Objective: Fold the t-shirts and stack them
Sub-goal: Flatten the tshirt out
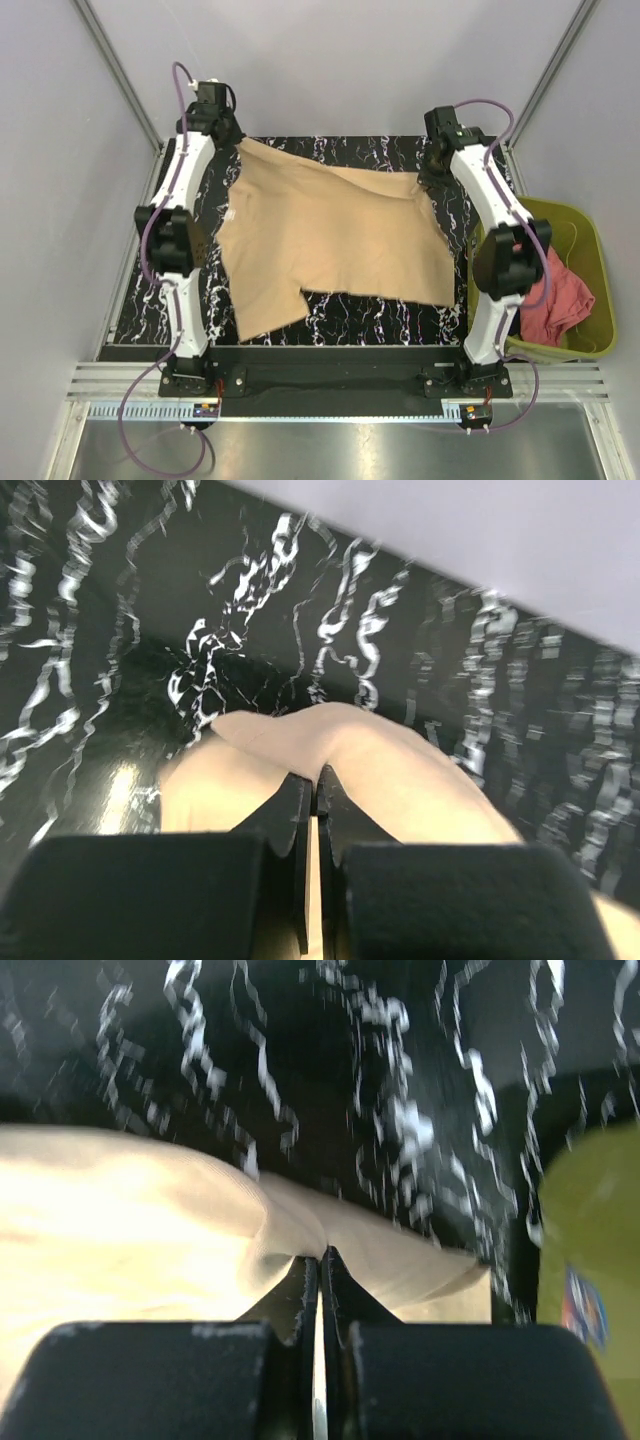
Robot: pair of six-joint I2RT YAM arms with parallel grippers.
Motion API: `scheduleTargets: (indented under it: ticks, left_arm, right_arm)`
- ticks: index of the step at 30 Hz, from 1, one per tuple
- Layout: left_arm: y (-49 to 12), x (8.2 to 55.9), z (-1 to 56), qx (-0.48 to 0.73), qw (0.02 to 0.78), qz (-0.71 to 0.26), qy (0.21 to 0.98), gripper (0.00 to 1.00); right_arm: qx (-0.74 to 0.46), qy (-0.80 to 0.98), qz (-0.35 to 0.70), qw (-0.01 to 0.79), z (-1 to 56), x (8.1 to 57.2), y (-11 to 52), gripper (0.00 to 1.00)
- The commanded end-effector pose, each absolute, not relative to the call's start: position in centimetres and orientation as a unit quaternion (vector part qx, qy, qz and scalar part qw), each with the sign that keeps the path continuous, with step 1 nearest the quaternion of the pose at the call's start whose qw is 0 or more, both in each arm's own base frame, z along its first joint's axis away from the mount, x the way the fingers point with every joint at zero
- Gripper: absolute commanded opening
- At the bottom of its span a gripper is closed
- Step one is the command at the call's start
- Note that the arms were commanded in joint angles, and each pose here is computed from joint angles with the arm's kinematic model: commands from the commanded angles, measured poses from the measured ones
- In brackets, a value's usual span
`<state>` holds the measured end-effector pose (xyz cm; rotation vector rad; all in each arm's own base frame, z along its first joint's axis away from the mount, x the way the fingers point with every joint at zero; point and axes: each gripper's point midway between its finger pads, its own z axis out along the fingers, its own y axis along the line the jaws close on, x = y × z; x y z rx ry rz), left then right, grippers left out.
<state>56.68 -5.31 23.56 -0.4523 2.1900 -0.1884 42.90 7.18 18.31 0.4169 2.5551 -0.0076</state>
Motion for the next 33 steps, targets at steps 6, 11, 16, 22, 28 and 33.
scheduleTargets:
  ticks: [6, 11, 16, 22, 28, 33]
  left_arm:
    - [-4.8, 60.4, 22.3, -0.158, 0.464, -0.095, 0.866, 0.03]
    - [-5.9, 60.6, 20.5, -0.144, 0.45, -0.121, 0.873, 0.16]
    - [-7.1, 60.6, 18.8, -0.131, 0.429, -0.151, 0.881, 0.36]
    - [-7.9, 55.5, 18.6, -0.126, 0.395, -0.156, 0.896, 0.69]
    - [-7.8, 43.5, 15.1, -0.143, 0.313, -0.153, 0.926, 0.64]
    - [-9.4, 35.0, 10.8, -0.181, 0.221, -0.195, 0.938, 0.58]
  right_arm:
    - [0.141, 0.953, -0.033, 0.268, 13.3, 50.7, 6.0, 0.0]
    - [0.159, 0.953, -0.034, 0.255, 10.9, 52.6, 5.3, 0.0]
    - [0.158, 0.95, -0.046, 0.265, 10.6, 54.8, 4.2, 0.06]
    - [0.178, 0.946, -0.058, 0.266, 11.7, 54.9, 2.3, 0.49]
    - [0.174, 0.964, -0.033, 0.198, 11.9, 49.6, 4.6, 0.64]
    - [0.102, 0.976, 0.022, 0.193, 13.2, 44.9, 10.0, 0.68]
